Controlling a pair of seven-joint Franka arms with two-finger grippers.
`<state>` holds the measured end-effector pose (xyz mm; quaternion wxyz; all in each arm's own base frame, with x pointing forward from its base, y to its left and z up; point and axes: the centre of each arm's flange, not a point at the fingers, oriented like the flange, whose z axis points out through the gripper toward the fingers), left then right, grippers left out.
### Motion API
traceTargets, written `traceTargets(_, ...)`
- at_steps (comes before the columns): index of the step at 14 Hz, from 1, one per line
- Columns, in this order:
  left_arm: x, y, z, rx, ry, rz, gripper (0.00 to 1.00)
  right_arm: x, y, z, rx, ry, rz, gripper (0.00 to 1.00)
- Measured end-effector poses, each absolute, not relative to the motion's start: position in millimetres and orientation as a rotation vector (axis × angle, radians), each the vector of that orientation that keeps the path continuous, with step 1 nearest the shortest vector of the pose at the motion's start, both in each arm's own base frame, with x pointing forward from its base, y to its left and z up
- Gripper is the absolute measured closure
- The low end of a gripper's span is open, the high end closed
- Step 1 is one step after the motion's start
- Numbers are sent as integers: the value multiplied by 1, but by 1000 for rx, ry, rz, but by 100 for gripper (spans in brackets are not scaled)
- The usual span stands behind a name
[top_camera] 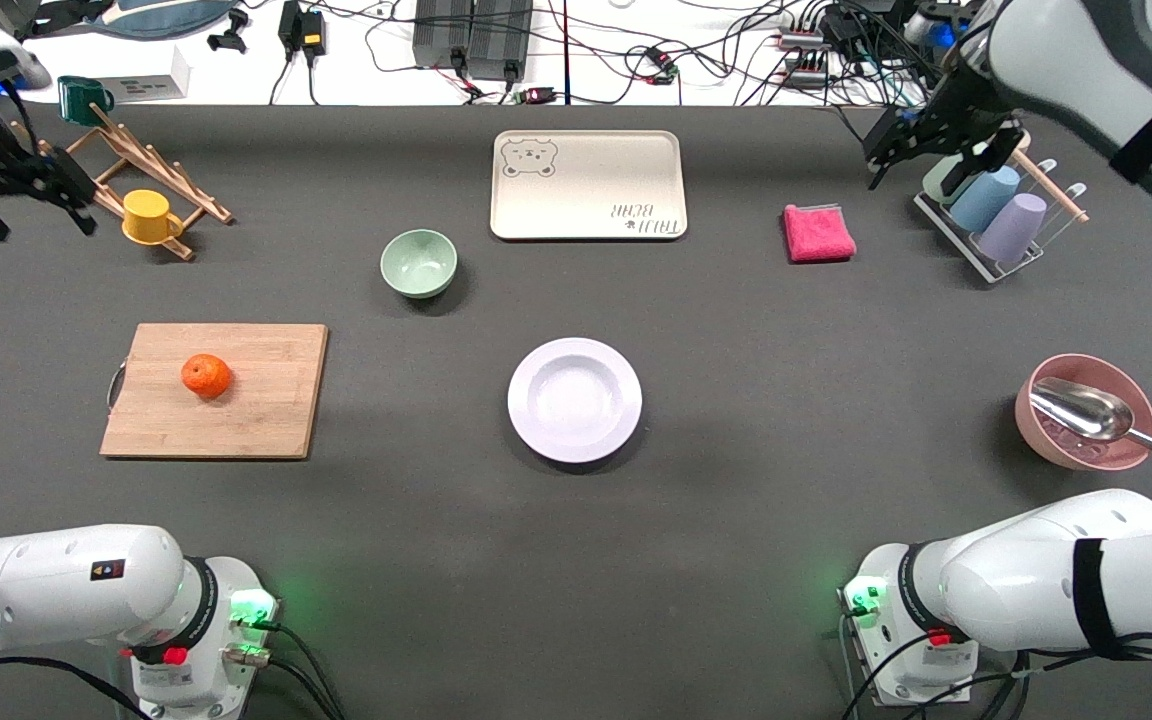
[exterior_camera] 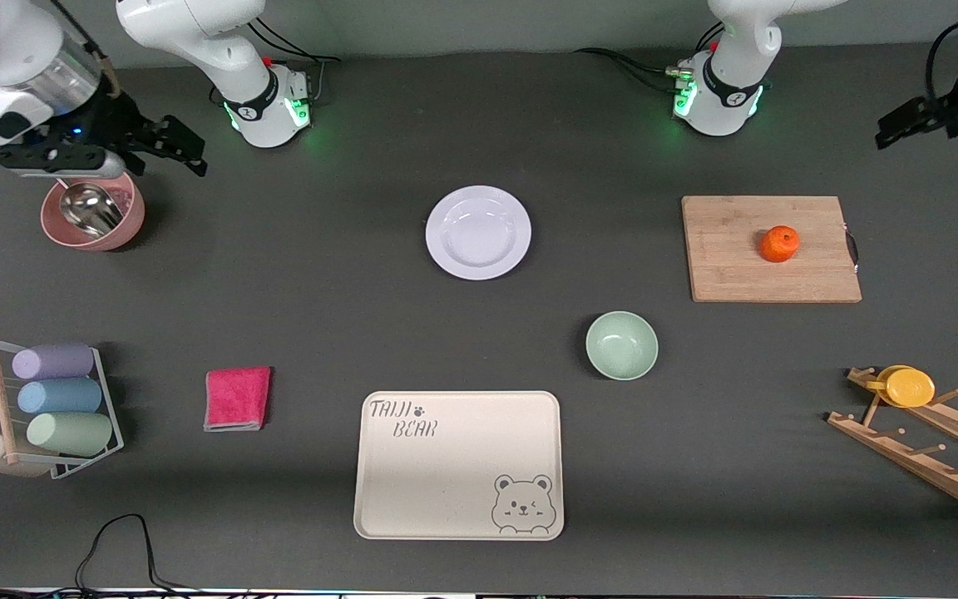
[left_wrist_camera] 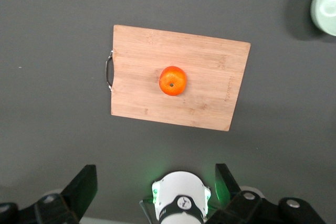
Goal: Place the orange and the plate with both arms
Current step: 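Lower the left gripper onto the orange while the right gripper approaches the plate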
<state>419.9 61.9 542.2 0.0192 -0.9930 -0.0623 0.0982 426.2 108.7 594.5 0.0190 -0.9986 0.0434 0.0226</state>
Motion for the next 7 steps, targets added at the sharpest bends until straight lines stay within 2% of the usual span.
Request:
traceTargets(4,415,65,457,-3100,-194,286,0,415,109,584,-3085,122,83,0)
traceTargets(7,405,63,396,-3107,-186,227,0,414,105,566,-2968,50,161,0)
